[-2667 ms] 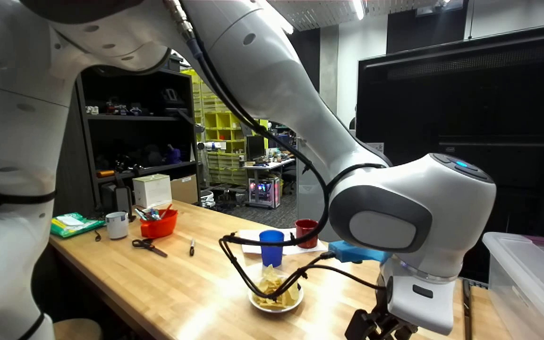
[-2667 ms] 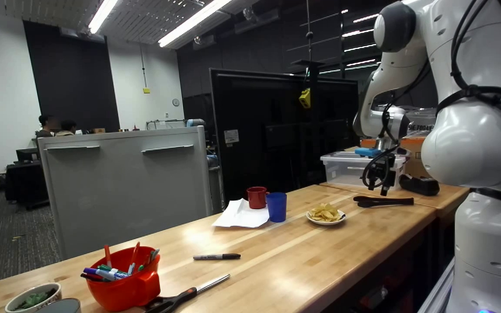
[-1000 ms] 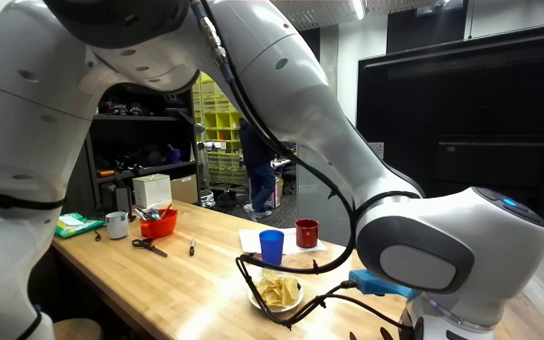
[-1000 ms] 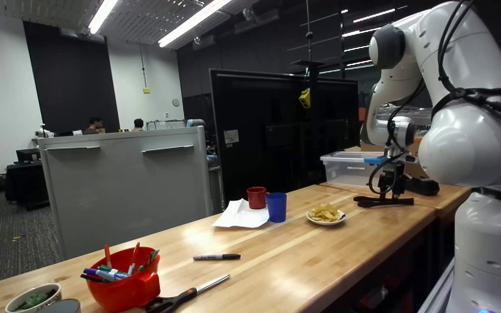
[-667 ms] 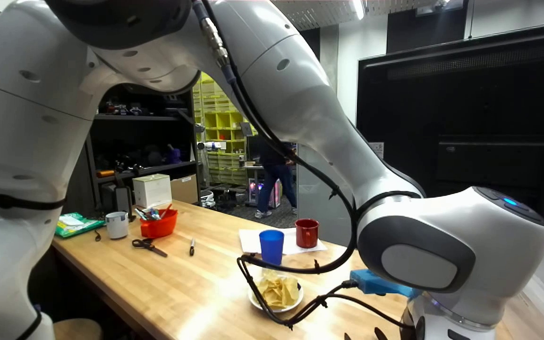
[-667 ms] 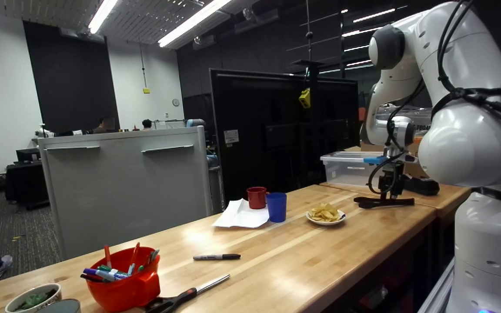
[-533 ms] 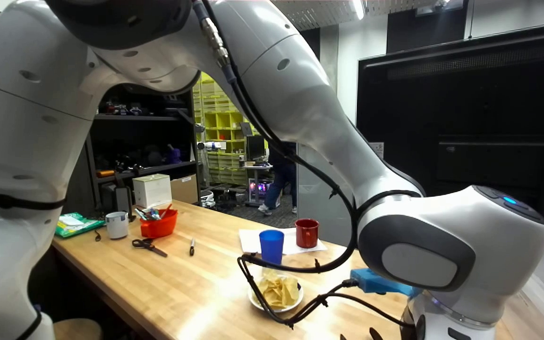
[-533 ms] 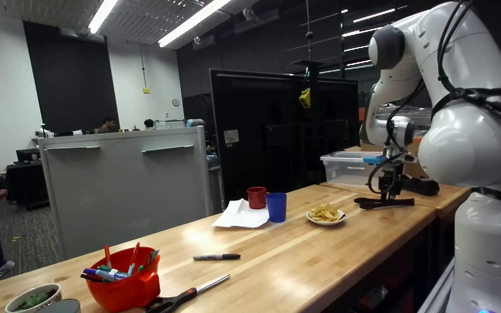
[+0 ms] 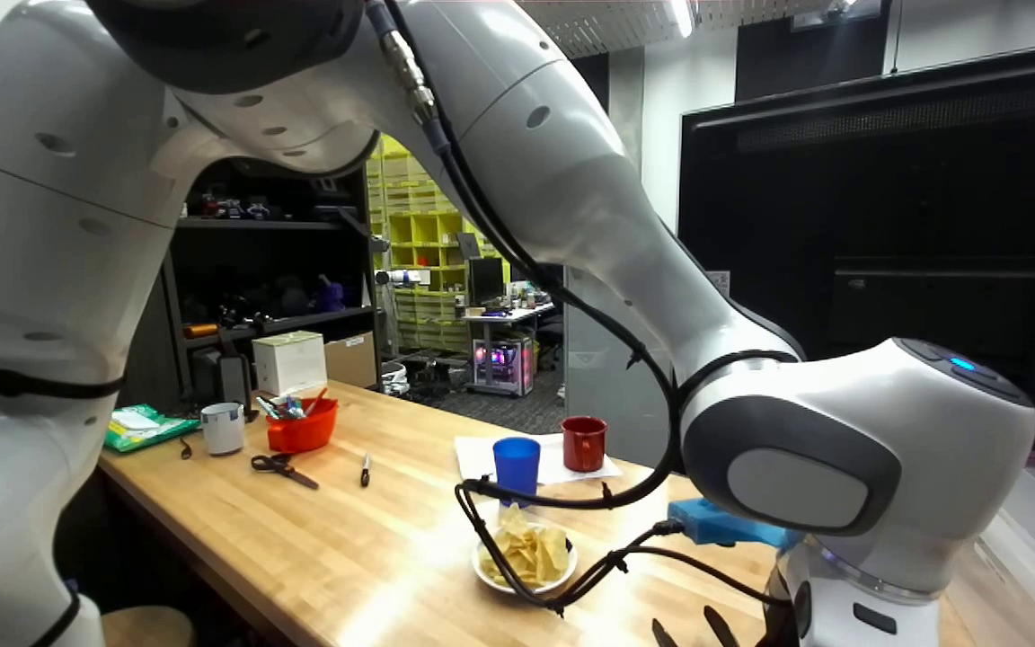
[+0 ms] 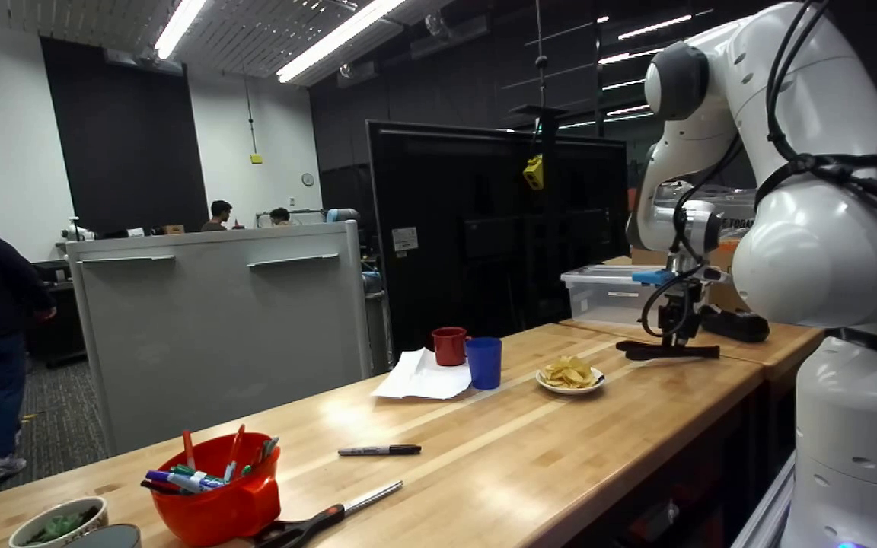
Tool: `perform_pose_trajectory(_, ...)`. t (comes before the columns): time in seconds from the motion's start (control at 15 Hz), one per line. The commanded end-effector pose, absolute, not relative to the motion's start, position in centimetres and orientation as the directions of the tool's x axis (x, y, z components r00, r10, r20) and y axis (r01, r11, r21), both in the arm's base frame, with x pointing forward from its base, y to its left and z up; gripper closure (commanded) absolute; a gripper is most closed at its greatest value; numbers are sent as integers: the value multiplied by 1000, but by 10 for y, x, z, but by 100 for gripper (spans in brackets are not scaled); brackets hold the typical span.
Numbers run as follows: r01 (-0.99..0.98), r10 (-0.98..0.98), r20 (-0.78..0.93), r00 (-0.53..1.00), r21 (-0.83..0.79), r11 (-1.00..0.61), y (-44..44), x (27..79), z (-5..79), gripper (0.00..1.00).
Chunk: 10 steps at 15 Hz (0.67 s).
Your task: Use the black tongs to get some chips from the white plate
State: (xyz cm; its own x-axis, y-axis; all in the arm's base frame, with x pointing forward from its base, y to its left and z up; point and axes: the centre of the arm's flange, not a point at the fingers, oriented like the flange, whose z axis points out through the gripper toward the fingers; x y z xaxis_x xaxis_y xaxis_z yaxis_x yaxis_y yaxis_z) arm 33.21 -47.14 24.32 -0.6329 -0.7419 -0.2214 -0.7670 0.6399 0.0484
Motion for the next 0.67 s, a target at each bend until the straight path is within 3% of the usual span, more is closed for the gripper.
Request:
perform_pose_trajectory(0.0, -788, -771, -234, -593, -28, 615, -454, 335, 277, 50)
perform_pose_trajectory(0.27, -831, -835, -194, -515, -125, 541, -432, 353, 317, 57)
perform_pose_trajectory(0.6, -881, -899, -166, -404, -192, 432, -397, 375, 350, 55)
